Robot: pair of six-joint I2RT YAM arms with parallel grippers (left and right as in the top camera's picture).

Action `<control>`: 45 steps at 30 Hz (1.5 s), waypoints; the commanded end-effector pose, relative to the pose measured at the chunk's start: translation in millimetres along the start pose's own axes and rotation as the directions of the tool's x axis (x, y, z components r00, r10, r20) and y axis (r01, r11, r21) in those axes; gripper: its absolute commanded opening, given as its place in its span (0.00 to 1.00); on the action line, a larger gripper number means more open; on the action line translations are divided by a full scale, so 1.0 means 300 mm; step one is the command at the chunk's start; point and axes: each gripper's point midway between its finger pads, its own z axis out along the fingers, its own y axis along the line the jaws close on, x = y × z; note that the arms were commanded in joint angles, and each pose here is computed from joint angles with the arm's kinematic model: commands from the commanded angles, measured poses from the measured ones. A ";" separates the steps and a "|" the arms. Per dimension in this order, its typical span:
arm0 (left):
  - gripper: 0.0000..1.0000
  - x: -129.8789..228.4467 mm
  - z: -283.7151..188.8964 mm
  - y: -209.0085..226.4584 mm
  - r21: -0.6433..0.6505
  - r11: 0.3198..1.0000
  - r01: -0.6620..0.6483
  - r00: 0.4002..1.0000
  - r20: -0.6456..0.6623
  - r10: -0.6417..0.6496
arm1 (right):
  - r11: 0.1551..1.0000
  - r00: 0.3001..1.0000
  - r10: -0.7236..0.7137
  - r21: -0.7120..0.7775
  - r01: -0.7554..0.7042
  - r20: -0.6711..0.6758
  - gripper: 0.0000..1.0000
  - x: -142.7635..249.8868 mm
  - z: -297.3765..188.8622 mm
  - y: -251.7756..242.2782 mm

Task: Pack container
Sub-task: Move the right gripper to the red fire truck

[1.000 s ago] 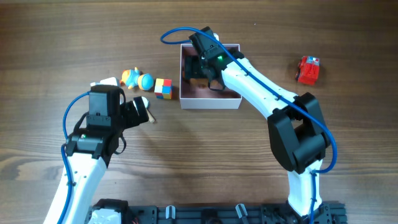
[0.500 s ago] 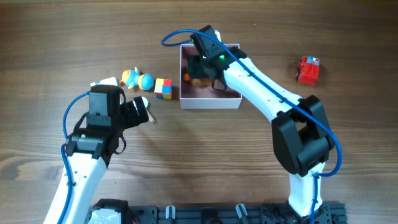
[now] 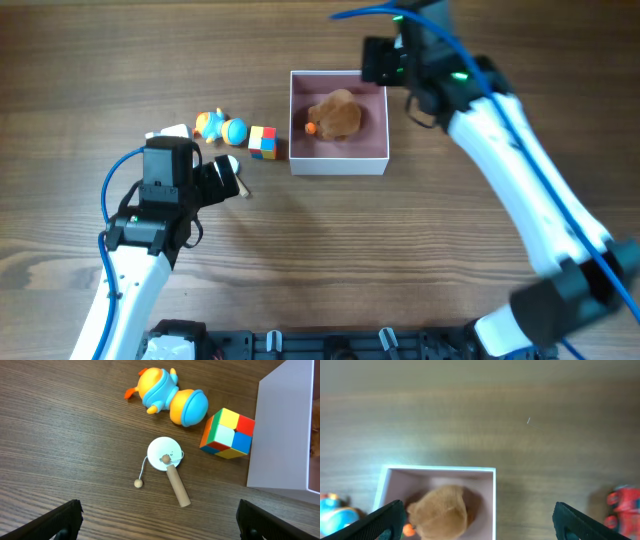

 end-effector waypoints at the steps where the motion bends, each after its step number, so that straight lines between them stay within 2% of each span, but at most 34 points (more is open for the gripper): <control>1: 1.00 -0.021 -0.007 -0.002 -0.006 1.000 -0.022 1.000 0.015 0.022 | 0.999 1.000 -0.023 -0.032 0.023 0.004 0.88 -0.016 -0.091 -0.031; 4: 1.00 -0.021 -0.007 -0.002 -0.006 1.000 -0.022 1.000 0.015 0.022 | 0.992 0.993 -0.034 -0.124 0.020 -0.110 0.64 0.074 -0.063 0.020; 6: 1.00 -0.021 -0.007 -0.002 -0.006 1.000 -0.022 1.000 0.015 0.022 | 0.990 0.981 -0.040 -0.144 0.013 -0.189 0.30 0.144 -0.017 0.050; 8: 1.00 -0.021 -0.007 -0.002 -0.006 1.000 -0.022 1.000 0.015 0.022 | 0.992 0.966 -0.004 -0.124 -0.029 -0.258 0.04 0.205 0.034 0.066; 14: 1.00 -0.021 -0.007 -0.002 -0.006 1.000 -0.022 1.000 0.015 0.022 | 0.994 0.881 0.014 -0.088 -0.063 -0.473 0.04 0.433 0.246 0.099; 20: 1.00 -0.021 -0.007 -0.002 -0.006 1.000 -0.022 1.000 0.015 0.022 | 0.999 0.822 0.014 -0.035 -0.041 -0.569 0.04 0.589 0.401 0.073; 27: 1.00 -0.021 -0.007 -0.002 -0.006 1.000 -0.022 1.000 0.015 0.022 | 0.965 0.846 0.005 -0.218 -0.143 -0.533 0.04 0.550 0.446 0.204; 32: 1.00 -0.021 -0.007 -0.002 -0.006 1.000 -0.022 1.000 0.015 0.022 | 0.948 0.845 0.052 -0.240 -0.209 -0.532 0.04 0.532 0.448 0.238; 37: 1.00 -0.021 -0.007 -0.002 -0.006 1.000 -0.022 1.000 0.015 0.022 | 0.970 0.832 0.053 -0.170 -0.175 -0.551 0.04 0.559 0.442 0.183; 39: 1.00 -0.021 -0.007 -0.002 -0.006 1.000 -0.022 1.000 0.015 0.022 | 0.976 0.837 -0.004 -0.184 -0.116 -0.547 0.04 0.559 0.427 0.170; 42: 1.00 -0.021 -0.007 -0.002 -0.006 1.000 -0.022 1.000 0.015 0.022 | 0.983 0.865 -0.065 -0.183 -0.031 -0.497 0.04 0.496 0.357 0.141; 45: 1.00 -0.021 -0.007 -0.002 -0.006 1.000 -0.022 1.000 0.015 0.022 | 0.992 0.915 -0.069 -0.128 0.019 -0.399 0.04 0.372 0.244 0.097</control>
